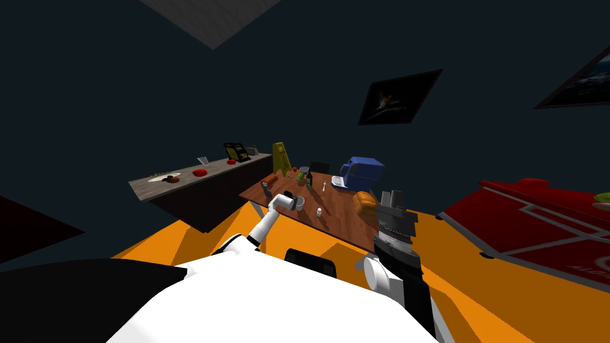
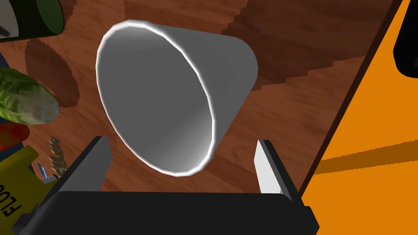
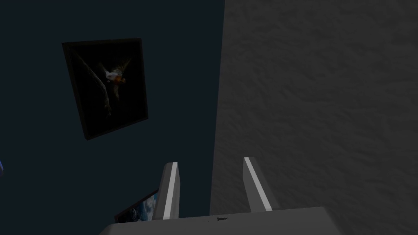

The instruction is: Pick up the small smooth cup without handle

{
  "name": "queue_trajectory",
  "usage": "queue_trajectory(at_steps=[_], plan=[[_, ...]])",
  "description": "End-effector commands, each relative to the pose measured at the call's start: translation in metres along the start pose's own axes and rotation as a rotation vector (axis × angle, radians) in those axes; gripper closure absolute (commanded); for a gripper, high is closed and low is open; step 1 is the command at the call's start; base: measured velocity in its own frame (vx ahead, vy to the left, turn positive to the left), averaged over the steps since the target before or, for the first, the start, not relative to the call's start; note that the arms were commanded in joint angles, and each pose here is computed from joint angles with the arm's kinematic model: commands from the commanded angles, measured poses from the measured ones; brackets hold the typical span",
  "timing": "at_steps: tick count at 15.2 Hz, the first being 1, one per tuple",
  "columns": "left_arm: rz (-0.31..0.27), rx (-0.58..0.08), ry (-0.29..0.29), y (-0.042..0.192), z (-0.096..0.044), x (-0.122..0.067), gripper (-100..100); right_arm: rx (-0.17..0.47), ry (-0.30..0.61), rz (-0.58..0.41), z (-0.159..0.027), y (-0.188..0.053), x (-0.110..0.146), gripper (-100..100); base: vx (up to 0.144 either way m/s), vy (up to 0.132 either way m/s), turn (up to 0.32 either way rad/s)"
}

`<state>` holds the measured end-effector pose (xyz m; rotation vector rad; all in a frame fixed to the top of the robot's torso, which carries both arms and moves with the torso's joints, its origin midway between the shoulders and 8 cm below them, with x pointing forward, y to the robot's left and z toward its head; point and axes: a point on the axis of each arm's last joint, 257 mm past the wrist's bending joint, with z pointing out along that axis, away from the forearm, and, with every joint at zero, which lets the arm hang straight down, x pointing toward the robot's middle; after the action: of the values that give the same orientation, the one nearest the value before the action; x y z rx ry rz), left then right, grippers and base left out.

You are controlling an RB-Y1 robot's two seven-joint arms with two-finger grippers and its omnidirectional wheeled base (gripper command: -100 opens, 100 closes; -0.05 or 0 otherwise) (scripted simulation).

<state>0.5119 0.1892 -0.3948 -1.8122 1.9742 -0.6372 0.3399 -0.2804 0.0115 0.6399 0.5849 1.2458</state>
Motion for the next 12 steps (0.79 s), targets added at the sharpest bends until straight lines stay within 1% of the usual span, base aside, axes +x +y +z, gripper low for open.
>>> queue_trajectory(at_steps=[1,2,3,6,7,8,9,10,11,12], plan=[[0.002,-0.052,-0.001,0.009,0.001,0.002,-100,0.0,0.0,0.0,0.0,0.0,0.0,0,0.019,0.018,-0.037],[0.002,-0.055,-0.001,0.01,0.001,0.001,-100,0.0,0.0,0.0,0.0,0.0,0.0,0,0.015,0.015,-0.019],[0.004,-0.09,0.002,0.012,0.002,0.006,-100,0.0,0.0,0.0,0.0,0.0,0.0,0,0.018,0.019,-0.029],[0.008,-0.151,0.001,0.021,0.001,0.008,-100,0.0,0.0,0.0,0.0,0.0,0.0,0,0.022,0.02,-0.035],[0.008,-0.154,0.001,0.022,0.001,0.008,-100,0.0,0.0,0.0,0.0,0.0,0.0,0,0.019,0.016,-0.011],[0.011,-0.191,0.002,0.025,0.0,0.012,-100,0.0,0.0,0.0,0.0,0.0,0.0,0,0.019,0.016,-0.023],[0.011,-0.198,0.001,0.027,0.0,0.011,-100,0.0,0.0,0.0,0.0,0.0,0.0,0,0.02,0.015,-0.029],[0.014,-0.228,0.003,0.029,-0.001,0.015,-100,0.0,0.0,0.0,0.0,0.0,0.0,0,0.021,0.017,-0.033],[0.015,-0.238,0.001,0.032,-0.002,0.014,-100,0.0,0.0,0.0,0.0,0.0,0.0,0,0.022,0.017,-0.03],[0.018,-0.267,0.002,0.034,-0.003,0.017,-100,0.0,0.0,0.0,0.0,0.0,0.0,0,0.024,0.018,-0.037]])
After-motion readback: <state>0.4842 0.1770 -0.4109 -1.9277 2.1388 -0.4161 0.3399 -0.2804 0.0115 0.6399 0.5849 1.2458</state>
